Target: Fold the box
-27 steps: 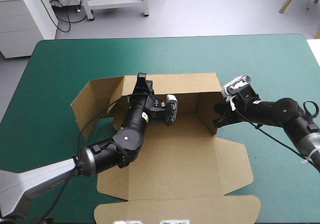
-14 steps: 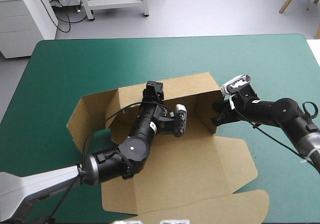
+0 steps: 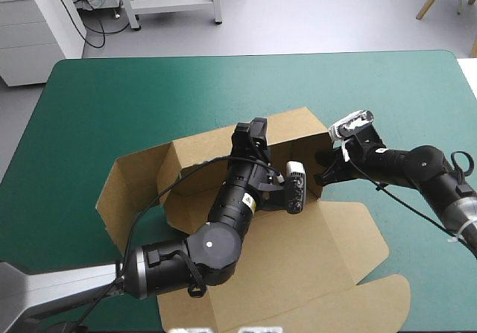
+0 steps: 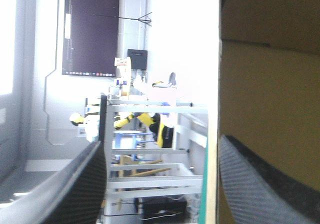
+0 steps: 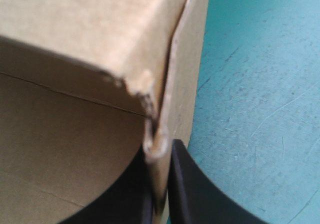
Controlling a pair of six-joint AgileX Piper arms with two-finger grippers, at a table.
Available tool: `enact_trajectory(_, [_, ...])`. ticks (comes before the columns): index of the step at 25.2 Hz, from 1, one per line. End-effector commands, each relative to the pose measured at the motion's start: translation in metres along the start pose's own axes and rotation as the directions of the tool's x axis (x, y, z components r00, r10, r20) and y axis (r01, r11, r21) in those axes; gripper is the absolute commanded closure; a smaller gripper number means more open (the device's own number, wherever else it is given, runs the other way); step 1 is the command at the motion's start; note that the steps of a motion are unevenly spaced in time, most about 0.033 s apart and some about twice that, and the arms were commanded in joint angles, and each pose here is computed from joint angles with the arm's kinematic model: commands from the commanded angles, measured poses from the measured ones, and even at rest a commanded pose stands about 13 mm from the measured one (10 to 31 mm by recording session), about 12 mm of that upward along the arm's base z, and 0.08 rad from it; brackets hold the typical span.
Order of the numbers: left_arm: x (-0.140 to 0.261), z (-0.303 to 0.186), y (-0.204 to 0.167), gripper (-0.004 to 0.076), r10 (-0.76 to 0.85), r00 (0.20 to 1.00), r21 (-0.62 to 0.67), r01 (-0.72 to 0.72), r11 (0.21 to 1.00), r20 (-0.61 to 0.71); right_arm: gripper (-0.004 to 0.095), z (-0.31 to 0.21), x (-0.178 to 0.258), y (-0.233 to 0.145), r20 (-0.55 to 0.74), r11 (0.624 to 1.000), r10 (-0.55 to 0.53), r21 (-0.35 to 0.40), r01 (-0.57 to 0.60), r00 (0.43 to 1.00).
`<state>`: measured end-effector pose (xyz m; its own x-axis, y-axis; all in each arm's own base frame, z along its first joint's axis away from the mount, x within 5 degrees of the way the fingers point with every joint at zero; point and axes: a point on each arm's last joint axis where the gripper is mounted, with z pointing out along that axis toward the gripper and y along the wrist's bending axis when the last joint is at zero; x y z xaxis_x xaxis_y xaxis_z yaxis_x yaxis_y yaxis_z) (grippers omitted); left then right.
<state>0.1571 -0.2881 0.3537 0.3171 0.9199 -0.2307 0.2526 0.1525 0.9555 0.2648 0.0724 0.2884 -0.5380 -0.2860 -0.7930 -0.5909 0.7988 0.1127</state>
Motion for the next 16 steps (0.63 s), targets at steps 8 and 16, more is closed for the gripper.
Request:
enact_trajectory(8, [0.018, -0.016, 0.110, 0.0259, -0.507, 0.860, 0.036, 0.510, 0.860, -0.060, 0.0926, -0.011, -0.015, 0.003, 0.086, 0.999, 0.030, 0.011, -0.031, 0.996])
enact_trajectory(16, [0.167, -0.002, 0.190, 0.0286, -0.727, 0.524, -0.255, 0.703, 0.663, -0.445, 0.0926, -0.011, -0.016, 0.003, 0.088, 0.995, 0.094, 0.010, -0.096, 0.992])
